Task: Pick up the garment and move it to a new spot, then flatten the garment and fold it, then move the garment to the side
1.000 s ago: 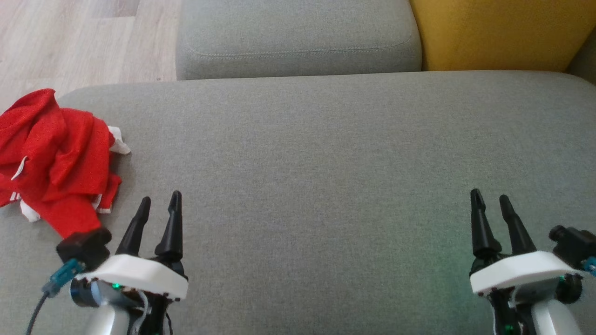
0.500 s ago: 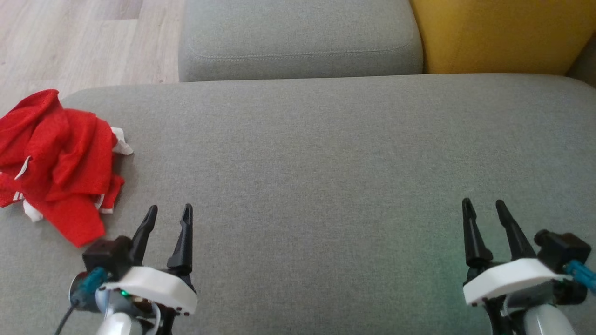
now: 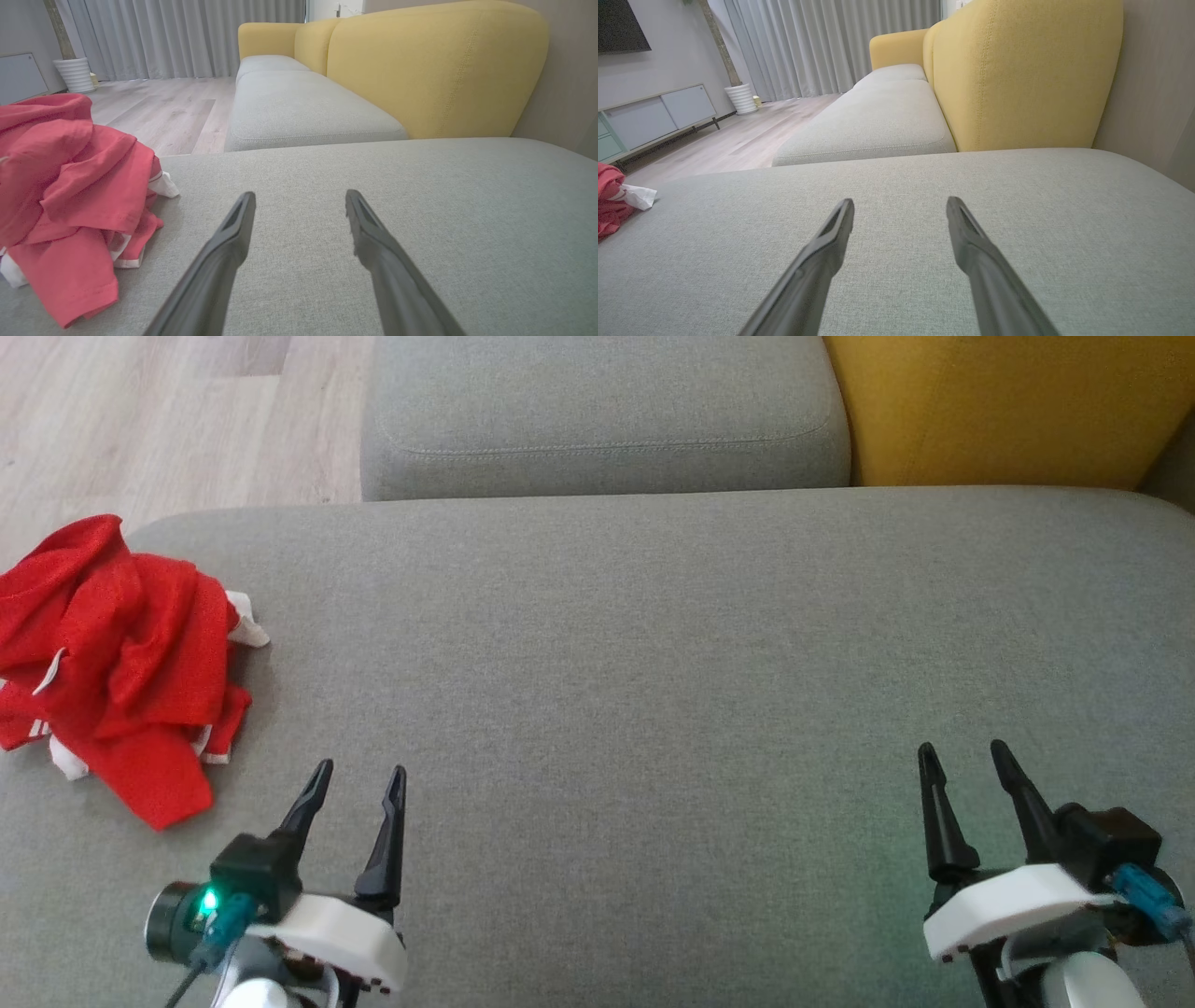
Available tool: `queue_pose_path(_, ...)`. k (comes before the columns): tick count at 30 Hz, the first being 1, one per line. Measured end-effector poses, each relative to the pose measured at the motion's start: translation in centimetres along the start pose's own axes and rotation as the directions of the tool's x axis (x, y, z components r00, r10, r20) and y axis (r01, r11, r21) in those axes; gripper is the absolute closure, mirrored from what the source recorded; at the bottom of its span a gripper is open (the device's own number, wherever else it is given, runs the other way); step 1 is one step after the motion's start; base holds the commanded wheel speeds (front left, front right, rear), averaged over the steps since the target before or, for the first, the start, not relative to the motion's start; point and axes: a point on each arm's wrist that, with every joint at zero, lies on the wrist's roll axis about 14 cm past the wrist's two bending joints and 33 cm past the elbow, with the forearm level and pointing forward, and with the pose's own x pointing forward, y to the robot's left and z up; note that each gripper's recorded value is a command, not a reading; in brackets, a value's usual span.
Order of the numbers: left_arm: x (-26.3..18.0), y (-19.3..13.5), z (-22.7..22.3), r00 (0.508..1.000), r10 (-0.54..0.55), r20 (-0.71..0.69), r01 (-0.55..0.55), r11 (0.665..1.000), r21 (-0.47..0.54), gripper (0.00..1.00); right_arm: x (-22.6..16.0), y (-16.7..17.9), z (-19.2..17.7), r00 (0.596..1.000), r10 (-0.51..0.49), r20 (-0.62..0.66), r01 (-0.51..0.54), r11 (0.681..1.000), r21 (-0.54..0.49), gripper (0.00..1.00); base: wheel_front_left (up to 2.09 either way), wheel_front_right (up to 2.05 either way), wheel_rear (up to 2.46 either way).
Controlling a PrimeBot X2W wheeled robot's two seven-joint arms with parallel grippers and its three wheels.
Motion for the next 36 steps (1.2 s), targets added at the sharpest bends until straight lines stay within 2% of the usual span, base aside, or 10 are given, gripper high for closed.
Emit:
queue_pose_path(17,-0.3,-0.3,0.4,0.999,-0.021,0.039,0.016,0.993,0.12,0.0,-0.5,-0.4,-0.2,1.0,-0.01,0.007,0.01,0.998,-0.064,0.0,0.0,0.0,0.0)
queue_pose_path(36,-0.6,0.9,-0.5,0.999,0.033,0.015,-0.034,0.996,0.081,0.0,0.1,0.0,-0.6,1.0,0.006,-0.003,-0.006,0.998,-0.055,0.0,0.0,0.0,0.0)
